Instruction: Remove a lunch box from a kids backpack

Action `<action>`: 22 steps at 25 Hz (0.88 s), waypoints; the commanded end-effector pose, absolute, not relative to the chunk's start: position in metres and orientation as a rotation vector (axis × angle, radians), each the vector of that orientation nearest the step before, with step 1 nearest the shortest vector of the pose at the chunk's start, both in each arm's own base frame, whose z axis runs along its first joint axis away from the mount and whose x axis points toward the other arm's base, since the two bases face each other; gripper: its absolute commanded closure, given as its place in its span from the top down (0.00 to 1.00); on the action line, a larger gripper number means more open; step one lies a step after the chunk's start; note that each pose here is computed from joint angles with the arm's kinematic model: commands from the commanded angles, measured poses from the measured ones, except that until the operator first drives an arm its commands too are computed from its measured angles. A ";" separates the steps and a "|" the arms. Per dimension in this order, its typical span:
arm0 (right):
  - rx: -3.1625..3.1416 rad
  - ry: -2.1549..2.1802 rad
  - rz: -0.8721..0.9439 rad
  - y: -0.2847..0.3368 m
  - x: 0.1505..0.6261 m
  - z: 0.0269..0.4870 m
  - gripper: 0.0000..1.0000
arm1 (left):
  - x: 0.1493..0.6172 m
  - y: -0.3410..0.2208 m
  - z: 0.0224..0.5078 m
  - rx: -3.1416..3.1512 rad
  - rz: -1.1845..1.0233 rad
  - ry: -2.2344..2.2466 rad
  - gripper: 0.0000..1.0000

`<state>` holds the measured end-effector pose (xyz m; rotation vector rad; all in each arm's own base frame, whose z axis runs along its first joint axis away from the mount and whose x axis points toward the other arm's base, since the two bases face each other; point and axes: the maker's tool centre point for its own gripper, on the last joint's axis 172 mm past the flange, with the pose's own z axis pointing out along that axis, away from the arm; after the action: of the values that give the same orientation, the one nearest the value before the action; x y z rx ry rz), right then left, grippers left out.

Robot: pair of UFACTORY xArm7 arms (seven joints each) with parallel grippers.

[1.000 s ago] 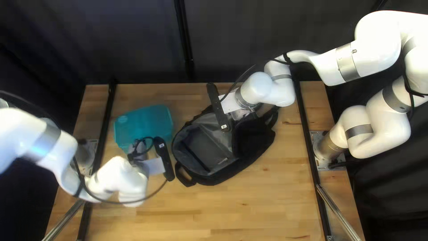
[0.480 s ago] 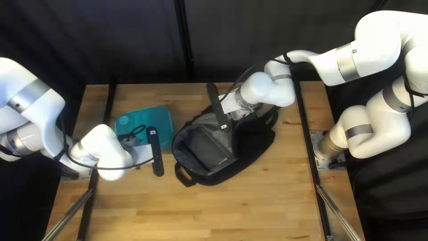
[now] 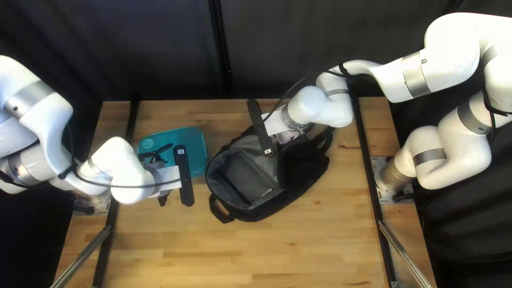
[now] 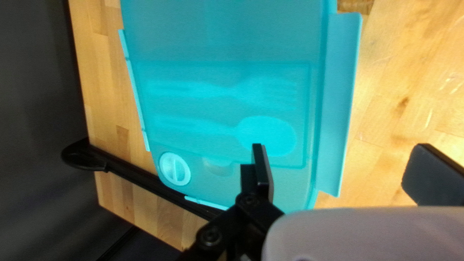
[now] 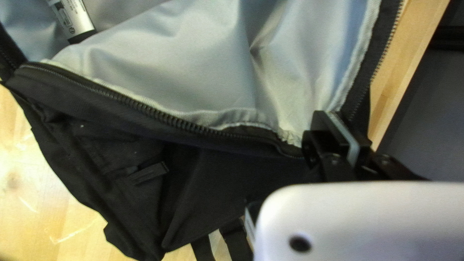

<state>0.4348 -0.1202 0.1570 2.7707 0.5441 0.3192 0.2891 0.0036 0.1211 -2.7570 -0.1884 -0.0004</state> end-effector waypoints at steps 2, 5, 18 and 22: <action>2.771 0.544 0.319 -0.120 0.435 0.157 0.00 | 0.297 0.019 0.154 -2.916 -0.072 -0.238 1.00; 2.771 0.544 0.319 -0.120 0.435 0.157 0.00 | 0.302 0.022 0.180 -2.967 -0.105 -0.273 1.00; 2.771 0.544 0.319 -0.120 0.435 0.157 0.00 | 0.327 0.008 0.281 -3.015 -0.176 -0.384 1.00; 2.771 0.544 0.319 -0.120 0.435 0.157 0.00 | 0.327 0.008 0.281 -3.015 -0.176 -0.384 1.00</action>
<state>0.4347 -0.1201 0.1570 2.7707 0.5441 0.3192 0.3266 0.0080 0.2805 -3.0147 -0.3841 -0.1758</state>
